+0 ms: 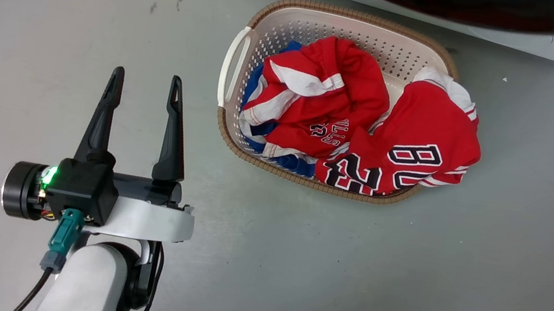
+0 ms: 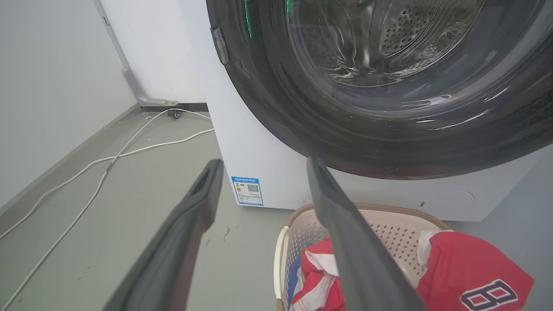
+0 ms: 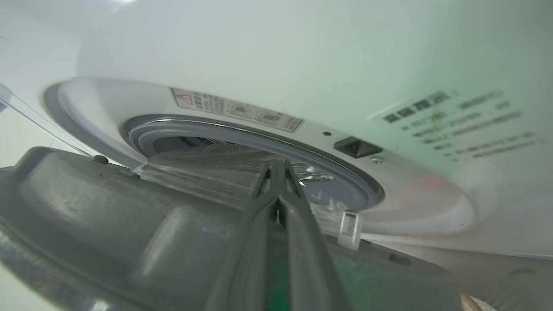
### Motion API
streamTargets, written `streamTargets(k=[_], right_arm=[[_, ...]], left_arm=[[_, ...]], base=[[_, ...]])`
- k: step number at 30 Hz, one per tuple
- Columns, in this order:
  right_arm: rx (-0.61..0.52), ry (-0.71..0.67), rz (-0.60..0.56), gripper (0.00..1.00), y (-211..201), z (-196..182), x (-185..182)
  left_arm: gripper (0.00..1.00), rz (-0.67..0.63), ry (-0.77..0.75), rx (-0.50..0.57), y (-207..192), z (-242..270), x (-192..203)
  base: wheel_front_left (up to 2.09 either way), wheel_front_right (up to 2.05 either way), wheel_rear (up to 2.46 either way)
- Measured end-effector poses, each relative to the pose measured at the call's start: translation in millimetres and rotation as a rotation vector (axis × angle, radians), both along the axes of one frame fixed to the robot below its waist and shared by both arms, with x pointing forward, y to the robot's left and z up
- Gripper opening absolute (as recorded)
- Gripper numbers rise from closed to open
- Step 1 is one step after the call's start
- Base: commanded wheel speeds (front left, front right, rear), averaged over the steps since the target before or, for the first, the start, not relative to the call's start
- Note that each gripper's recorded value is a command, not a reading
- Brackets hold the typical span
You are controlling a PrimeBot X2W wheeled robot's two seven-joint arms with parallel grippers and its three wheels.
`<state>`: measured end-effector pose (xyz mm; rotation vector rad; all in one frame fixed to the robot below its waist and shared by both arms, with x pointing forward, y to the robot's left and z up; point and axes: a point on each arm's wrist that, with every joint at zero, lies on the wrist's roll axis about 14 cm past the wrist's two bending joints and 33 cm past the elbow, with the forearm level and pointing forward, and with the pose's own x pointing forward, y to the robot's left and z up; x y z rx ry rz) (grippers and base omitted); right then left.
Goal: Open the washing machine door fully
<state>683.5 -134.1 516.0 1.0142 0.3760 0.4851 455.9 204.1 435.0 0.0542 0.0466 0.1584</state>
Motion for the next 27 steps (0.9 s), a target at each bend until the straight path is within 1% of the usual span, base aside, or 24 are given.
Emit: streamTargets(k=[4,11,16,22,25,27], right_arm=[[-0.023,0.011,0.063,0.0,12,-1,-11],[-0.063,0.052,0.178,0.0,32,-12,-44],[-0.079,0.072,0.277,0.0,49,-13,-79],[-0.057,0.077,0.372,0.0,66,-6,-121],[-0.034,0.098,0.41,0.0,73,-8,-143],[-0.041,0.104,0.443,0.0,78,-9,-158]], left_arm=[[1.0,-0.005,-0.001,-0.008,-3,0,0],[1.0,-0.011,-0.022,-0.013,-5,8,1],[1.0,-0.012,-0.039,-0.006,-5,17,-4],[1.0,-0.019,-0.063,-0.006,-6,29,-11],[1.0,-0.022,-0.072,-0.008,-7,34,-14],[1.0,-0.03,-0.077,-0.012,-9,37,-16]], base=[[0.0,0.0,0.0],[0.0,0.0,0.0],[0.0,0.0,0.0],[0.0,0.0,0.0],[0.0,0.0,0.0],[0.0,0.0,0.0]])
